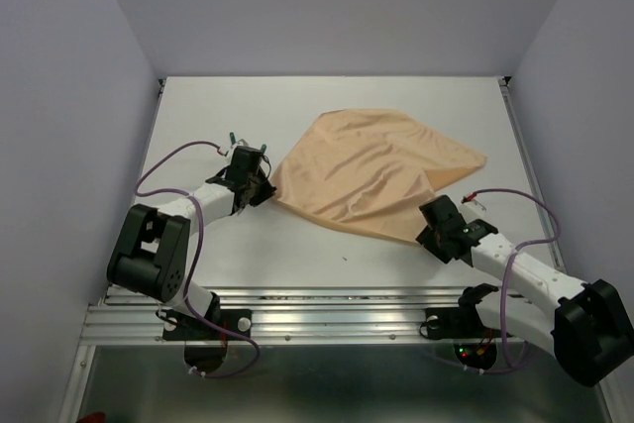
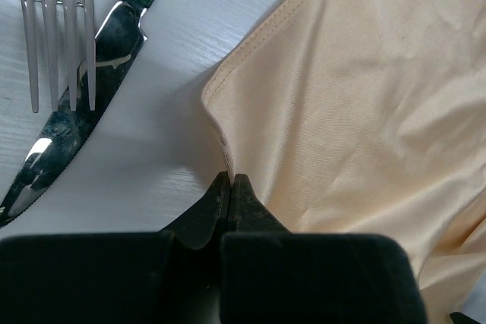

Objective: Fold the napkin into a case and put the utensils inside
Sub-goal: Flatten out the crumpled napkin at the center of the board.

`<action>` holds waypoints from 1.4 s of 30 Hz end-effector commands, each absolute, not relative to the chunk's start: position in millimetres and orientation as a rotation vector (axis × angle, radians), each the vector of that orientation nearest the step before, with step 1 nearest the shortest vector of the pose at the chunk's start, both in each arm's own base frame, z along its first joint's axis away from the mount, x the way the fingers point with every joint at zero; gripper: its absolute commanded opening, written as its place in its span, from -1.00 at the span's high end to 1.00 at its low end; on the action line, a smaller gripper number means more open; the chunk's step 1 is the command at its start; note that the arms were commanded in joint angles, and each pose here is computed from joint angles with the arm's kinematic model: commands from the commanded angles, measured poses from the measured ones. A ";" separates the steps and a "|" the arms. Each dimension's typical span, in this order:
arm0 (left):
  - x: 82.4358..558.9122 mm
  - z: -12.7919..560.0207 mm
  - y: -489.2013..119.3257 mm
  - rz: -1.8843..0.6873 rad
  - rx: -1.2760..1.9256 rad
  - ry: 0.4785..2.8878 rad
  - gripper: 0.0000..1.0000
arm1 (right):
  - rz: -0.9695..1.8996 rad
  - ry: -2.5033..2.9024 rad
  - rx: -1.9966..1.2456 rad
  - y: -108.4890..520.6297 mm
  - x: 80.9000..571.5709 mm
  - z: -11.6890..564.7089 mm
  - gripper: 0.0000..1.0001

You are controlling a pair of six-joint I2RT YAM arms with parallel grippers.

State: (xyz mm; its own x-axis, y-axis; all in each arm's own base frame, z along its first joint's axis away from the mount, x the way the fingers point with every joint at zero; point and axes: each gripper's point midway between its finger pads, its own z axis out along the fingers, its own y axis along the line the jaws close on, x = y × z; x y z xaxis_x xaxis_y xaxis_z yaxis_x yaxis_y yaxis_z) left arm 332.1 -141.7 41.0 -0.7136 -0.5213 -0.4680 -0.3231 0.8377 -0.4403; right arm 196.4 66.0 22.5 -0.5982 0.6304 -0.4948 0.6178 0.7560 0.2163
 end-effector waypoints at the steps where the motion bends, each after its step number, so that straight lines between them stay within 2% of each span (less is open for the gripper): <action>1: 332.6 54.0 -141.9 -0.461 -0.587 2.376 1.00 | 0.021 2.353 0.965 62.3 198.6 23.8 0.01; 3: 333.1 54.7 -141.7 -0.463 -0.586 2.373 1.00 | 0.036 2.344 0.969 63.8 200.5 23.9 0.07; 5: 332.7 55.2 -141.9 -0.466 -0.585 2.372 1.00 | 0.034 2.333 0.978 62.9 201.5 23.2 0.23; 8: 332.3 57.3 -142.6 -0.472 -0.582 2.368 1.00 | 0.055 2.305 0.975 64.8 208.4 27.9 0.60; 9: 332.1 59.4 -142.6 -0.475 -0.581 2.364 1.00 | 0.074 2.290 0.966 67.0 213.3 35.1 0.87; 10: 332.4 61.1 -142.1 -0.476 -0.582 2.360 1.00 | 0.076 2.276 0.963 66.9 216.7 40.0 0.98; 15: 339.2 88.9 -144.8 -0.507 -0.545 2.307 1.00 | 0.091 2.163 0.902 65.3 242.1 94.8 0.99; 18: 346.4 117.6 -146.7 -0.512 -0.506 2.288 1.00 | 0.104 2.052 0.855 61.8 261.1 149.1 0.99; 21: 361.5 168.6 -150.0 -0.528 -0.439 2.217 1.00 | 0.113 1.925 0.800 57.0 278.5 214.8 0.99; 25: 376.5 278.6 -158.7 -0.606 -0.272 2.017 1.00 | 0.147 1.725 0.744 49.5 295.8 325.2 0.99; 26: 377.3 297.6 -158.9 -0.612 -0.246 1.978 1.00 | 0.127 1.731 0.723 48.1 295.4 325.2 0.99; 28: 374.4 354.6 -157.0 -0.622 -0.175 1.851 1.00 | 0.178 1.646 0.682 48.1 295.9 374.7 0.99; 30: 364.8 406.3 -153.1 -0.640 -0.136 1.726 1.00 | 0.226 1.557 0.653 44.7 290.4 420.1 0.99; 36: 324.5 512.5 -137.0 -0.639 -0.041 1.468 1.00 | 0.327 1.395 0.553 39.2 266.4 515.1 0.99; 37: 317.0 523.9 -137.2 -0.644 -0.016 1.440 1.00 | 0.375 1.349 0.540 38.6 257.2 538.0 0.99; 42: 278.6 569.3 -134.3 -0.675 0.069 1.338 1.00 | 0.506 1.266 0.498 39.6 229.3 577.6 0.99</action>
State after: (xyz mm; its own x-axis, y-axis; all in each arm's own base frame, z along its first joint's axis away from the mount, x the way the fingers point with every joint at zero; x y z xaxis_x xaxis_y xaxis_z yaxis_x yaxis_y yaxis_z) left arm 301.9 -137.0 541.3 -0.0001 -0.4525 -0.8917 0.4263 0.8067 -0.4094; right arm 256.0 41.9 535.0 0.1621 0.5840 -0.7954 0.0458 0.8008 0.5972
